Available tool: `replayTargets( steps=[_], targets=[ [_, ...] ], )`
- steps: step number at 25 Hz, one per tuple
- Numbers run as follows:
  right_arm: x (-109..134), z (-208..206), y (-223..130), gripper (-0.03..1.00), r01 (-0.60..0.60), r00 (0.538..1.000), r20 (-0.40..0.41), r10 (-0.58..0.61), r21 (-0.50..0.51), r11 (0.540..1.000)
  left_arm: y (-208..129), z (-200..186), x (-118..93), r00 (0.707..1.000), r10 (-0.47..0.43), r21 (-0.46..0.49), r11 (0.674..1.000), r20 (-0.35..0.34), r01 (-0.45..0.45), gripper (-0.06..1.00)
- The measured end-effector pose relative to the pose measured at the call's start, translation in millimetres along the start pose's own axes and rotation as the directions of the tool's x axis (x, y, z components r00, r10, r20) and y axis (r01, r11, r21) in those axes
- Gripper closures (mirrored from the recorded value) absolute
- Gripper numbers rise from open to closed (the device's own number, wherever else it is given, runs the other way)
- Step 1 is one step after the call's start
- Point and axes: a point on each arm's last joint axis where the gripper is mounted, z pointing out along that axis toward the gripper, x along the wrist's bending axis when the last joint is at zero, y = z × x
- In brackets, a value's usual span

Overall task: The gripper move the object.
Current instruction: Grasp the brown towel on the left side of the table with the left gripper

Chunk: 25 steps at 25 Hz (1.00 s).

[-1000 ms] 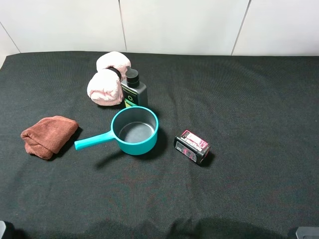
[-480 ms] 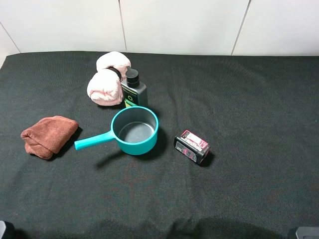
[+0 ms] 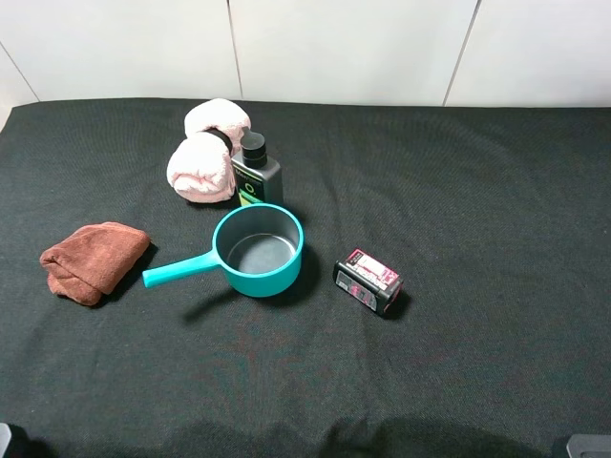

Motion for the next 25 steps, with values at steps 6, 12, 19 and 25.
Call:
replayTargets(
  steps=[6, 12, 19, 25],
  targets=[
    [0, 0, 0, 0.27, 0.0, 1.0, -0.001, 0.0, 0.0, 1.0, 13, 3, 0, 1.0, 0.004, 0.024, 1.0, 0.002, -0.004, 0.18],
    [0, 0, 0, 0.27, 0.0, 1.0, -0.001, 0.0, 0.0, 1.0, 39, 20, 0, 1.0, 0.011, 0.102, 0.995, 0.012, -0.012, 0.18],
    [0, 0, 0, 0.27, 0.0, 1.0, -0.001, 0.0, 0.0, 1.0, 59, 47, -1, 1.0, 0.021, 0.243, 0.97, 0.023, -0.025, 0.18],
    [0, 0, 0, 0.27, 0.0, 1.0, -0.001, 0.0, 0.0, 1.0, 75, 72, -2, 0.999, 0.027, 0.356, 0.934, 0.032, -0.036, 0.18]
  ],
)
